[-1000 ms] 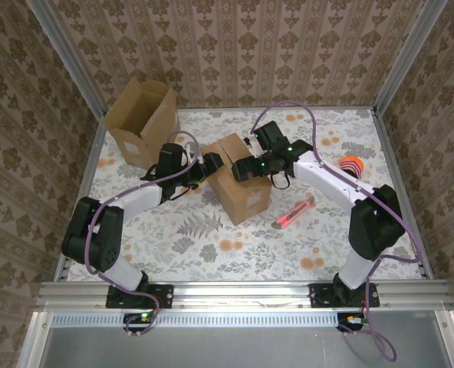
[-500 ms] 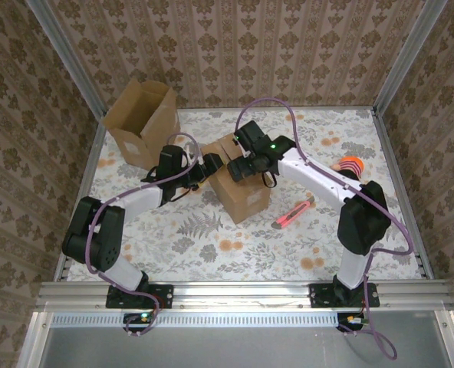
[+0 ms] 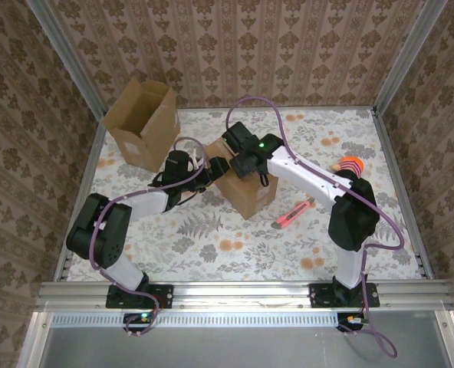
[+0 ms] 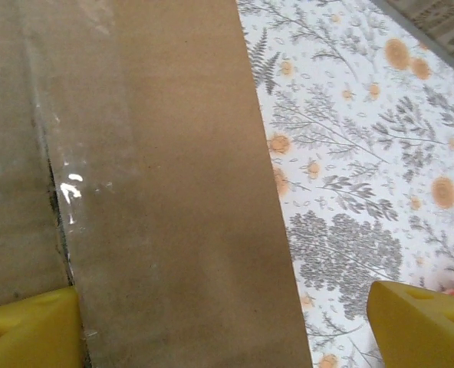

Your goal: Unpack the express box

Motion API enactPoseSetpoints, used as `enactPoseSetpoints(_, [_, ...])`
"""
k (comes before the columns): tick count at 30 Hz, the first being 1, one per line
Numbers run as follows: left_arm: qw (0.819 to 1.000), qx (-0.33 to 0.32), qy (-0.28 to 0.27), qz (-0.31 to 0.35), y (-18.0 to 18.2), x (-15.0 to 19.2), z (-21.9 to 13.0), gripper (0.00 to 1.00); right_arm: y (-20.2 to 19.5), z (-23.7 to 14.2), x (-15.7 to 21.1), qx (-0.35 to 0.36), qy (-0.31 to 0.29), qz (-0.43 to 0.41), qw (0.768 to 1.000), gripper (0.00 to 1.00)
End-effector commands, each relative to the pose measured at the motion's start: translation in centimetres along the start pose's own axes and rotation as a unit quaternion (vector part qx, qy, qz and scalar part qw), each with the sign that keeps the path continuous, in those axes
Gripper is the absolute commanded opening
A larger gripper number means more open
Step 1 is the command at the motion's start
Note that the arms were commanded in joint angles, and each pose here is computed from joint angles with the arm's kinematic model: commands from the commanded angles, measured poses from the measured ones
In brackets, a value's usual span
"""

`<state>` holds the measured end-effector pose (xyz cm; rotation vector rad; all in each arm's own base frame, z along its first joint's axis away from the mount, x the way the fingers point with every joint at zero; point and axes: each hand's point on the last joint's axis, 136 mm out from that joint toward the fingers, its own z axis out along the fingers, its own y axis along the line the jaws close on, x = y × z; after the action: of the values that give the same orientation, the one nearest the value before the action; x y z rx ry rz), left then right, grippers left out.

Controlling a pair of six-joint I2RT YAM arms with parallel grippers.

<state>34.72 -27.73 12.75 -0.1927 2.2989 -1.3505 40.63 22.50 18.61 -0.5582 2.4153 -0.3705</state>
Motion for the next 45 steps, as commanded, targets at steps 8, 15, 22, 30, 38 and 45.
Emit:
enactPoseSetpoints(8, [0.990, -0.057, 0.122, -0.044, 5.9, 7.3, 0.2, 1.00, -6.6, -1.1, -0.8, 0.167, 0.006, -0.024, 0.986, 0.87])
enactPoseSetpoints(15, [0.988, -0.071, 0.131, -0.052, 7.5, 8.0, 0.2, 1.00, -7.9, -2.8, -2.6, 0.179, -0.009, -0.037, 0.983, 0.87])
enactPoseSetpoints(22, [0.986, -0.076, 0.134, -0.057, 8.3, 8.2, 0.0, 1.00, -9.0, -3.6, -3.8, 0.183, -0.011, -0.052, 0.982, 0.84])
enactPoseSetpoints(30, [0.987, -0.075, 0.133, -0.057, 8.3, 8.0, 0.0, 1.00, -10.1, -4.3, -4.4, 0.163, -0.014, -0.052, 0.985, 0.84])
enactPoseSetpoints(38, [0.988, -0.053, 0.137, -0.051, 6.5, 7.0, 0.4, 1.00, -5.4, -3.4, -2.9, -0.007, 0.009, -0.058, 0.998, 0.87])
enactPoseSetpoints(45, [0.990, -0.045, 0.133, -0.030, 4.3, 5.4, 0.5, 1.00, -4.4, -2.1, -2.4, -0.042, 0.029, -0.069, 0.996, 0.74])
